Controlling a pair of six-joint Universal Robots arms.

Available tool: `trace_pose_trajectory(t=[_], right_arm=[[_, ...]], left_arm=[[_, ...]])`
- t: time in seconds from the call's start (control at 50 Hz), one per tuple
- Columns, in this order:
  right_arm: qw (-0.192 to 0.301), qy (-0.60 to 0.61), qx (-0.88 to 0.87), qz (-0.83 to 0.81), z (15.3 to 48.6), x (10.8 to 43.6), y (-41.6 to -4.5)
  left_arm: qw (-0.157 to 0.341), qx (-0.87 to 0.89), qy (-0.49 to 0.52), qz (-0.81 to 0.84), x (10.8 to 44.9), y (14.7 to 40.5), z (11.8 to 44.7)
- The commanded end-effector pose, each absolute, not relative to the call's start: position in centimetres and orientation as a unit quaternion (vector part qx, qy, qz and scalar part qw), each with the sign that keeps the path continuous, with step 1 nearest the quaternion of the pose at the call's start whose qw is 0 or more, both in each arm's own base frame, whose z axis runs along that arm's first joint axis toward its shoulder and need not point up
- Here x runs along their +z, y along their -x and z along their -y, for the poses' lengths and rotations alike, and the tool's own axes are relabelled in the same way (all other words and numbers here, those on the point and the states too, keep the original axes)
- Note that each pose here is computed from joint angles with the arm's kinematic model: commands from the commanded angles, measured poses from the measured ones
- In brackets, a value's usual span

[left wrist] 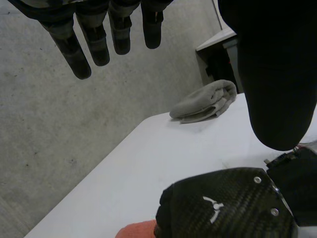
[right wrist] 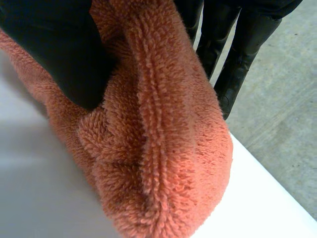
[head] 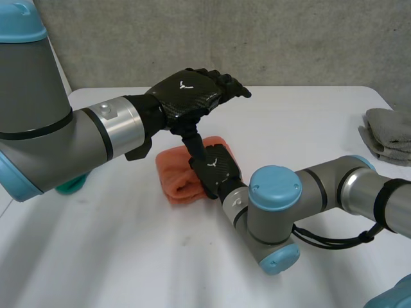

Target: Fold the laundry.

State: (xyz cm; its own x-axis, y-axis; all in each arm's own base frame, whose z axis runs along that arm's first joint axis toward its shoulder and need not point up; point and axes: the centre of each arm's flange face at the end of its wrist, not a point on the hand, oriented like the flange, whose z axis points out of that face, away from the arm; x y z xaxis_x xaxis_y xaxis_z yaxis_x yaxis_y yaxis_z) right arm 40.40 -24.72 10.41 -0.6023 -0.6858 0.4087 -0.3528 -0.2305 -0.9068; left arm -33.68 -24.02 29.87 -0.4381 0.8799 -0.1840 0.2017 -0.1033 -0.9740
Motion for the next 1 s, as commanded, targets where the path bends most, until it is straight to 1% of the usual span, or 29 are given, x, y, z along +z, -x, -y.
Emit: trace_pose_trajectory(t=[0.02, 0.1, 0.12, 0.18, 0.2, 0.26, 0.28, 0.34, 0.36, 0.42, 0.44, 0.5, 0.52, 0.58, 0.6, 0.7, 0.76, 0.78, 0.84, 0.9, 0.92, 0.96, 0.98, 1.0], right_arm=[[0.103, 0.408, -0.665, -0.617, 27.1, 12.4, -38.0], [0.072, 0.398, -0.648, -0.646, 29.9, 12.2, -34.0], [0.058, 0.401, -0.647, -0.646, 31.1, 12.5, -32.2], [0.04, 0.418, -0.648, -0.636, 32.3, 13.1, -29.7], [0.032, 0.436, -0.645, -0.627, 32.9, 13.2, -28.4], [0.016, 0.461, -0.647, -0.608, 34.0, 13.6, -26.2], [0.005, 0.477, -0.647, -0.595, 34.8, 13.8, -24.9], [-0.004, 0.497, -0.645, -0.58, 35.7, 14.0, -23.5], [-0.008, 0.507, -0.643, -0.574, 36.2, 14.2, -22.7], [-0.014, 0.51, -0.649, -0.564, 37.5, 15.2, -21.7], [-0.02, 0.503, -0.655, -0.564, 38.6, 16.0, -21.2], [-0.029, 0.481, -0.672, -0.562, 40.5, 17.6, -20.4], [-0.031, 0.461, -0.686, -0.562, 41.9, 18.6, -19.9], [-0.037, 0.416, -0.716, -0.56, 44.2, 21.1, -18.9], [-0.039, 0.383, -0.738, -0.553, 45.7, 23.1, -18.2], [-0.034, 0.311, -0.796, -0.518, 49.4, 27.7, -16.5], [-0.05, 0.291, -0.824, -0.484, 51.4, 29.8, -14.6], [-0.054, 0.288, -0.828, -0.478, 51.8, 30.1, -14.2], [-0.071, 0.281, -0.836, -0.467, 53.2, 30.2, -12.3], [-0.078, 0.277, -0.83, -0.477, 53.9, 29.0, -10.7], [-0.078, 0.278, -0.822, -0.491, 54.2, 27.7, -9.5], [-0.073, 0.282, -0.813, -0.504, 54.4, 26.4, -8.6], [-0.067, 0.286, -0.8, -0.523, 54.6, 24.6, -7.5], [-0.062, 0.288, -0.793, -0.533, 54.6, 23.6, -6.9]], left_arm=[[0.285, 0.598, 0.446, 0.602, 30.3, 33.6, 24.0], [0.285, 0.599, 0.446, 0.602, 30.3, 33.6, 24.0], [0.285, 0.598, 0.446, 0.602, 30.3, 33.6, 24.0], [0.284, 0.597, 0.446, 0.603, 30.2, 33.6, 24.0], [0.284, 0.597, 0.446, 0.603, 30.2, 33.6, 24.0], [0.285, 0.592, 0.445, 0.608, 29.8, 33.5, 24.0], [0.284, 0.591, 0.445, 0.61, 29.7, 33.4, 24.0], [0.285, 0.586, 0.446, 0.614, 29.3, 33.4, 23.9], [0.285, 0.584, 0.445, 0.616, 29.2, 33.3, 23.9], [0.285, 0.581, 0.445, 0.619, 29.0, 33.3, 23.8], [0.285, 0.58, 0.445, 0.62, 28.9, 33.3, 23.8], [0.283, 0.58, 0.441, 0.624, 28.8, 33.0, 24.1], [0.282, 0.58, 0.442, 0.623, 28.8, 33.0, 24.1], [0.282, 0.581, 0.441, 0.623, 28.8, 32.9, 24.2], [0.282, 0.581, 0.441, 0.623, 28.8, 32.9, 24.2], [0.283, 0.581, 0.442, 0.622, 28.8, 33.0, 24.1], [0.283, 0.581, 0.442, 0.622, 28.9, 33.0, 24.1], [0.283, 0.582, 0.442, 0.621, 28.9, 33.0, 24.0], [0.284, 0.583, 0.442, 0.62, 29.0, 33.1, 23.9], [0.284, 0.585, 0.443, 0.617, 29.2, 33.1, 23.9], [0.284, 0.586, 0.443, 0.617, 29.3, 33.1, 23.9], [0.284, 0.585, 0.443, 0.616, 29.3, 33.1, 23.8], [0.284, 0.585, 0.443, 0.616, 29.3, 33.1, 23.8], [0.285, 0.585, 0.444, 0.616, 29.3, 33.2, 23.8]])
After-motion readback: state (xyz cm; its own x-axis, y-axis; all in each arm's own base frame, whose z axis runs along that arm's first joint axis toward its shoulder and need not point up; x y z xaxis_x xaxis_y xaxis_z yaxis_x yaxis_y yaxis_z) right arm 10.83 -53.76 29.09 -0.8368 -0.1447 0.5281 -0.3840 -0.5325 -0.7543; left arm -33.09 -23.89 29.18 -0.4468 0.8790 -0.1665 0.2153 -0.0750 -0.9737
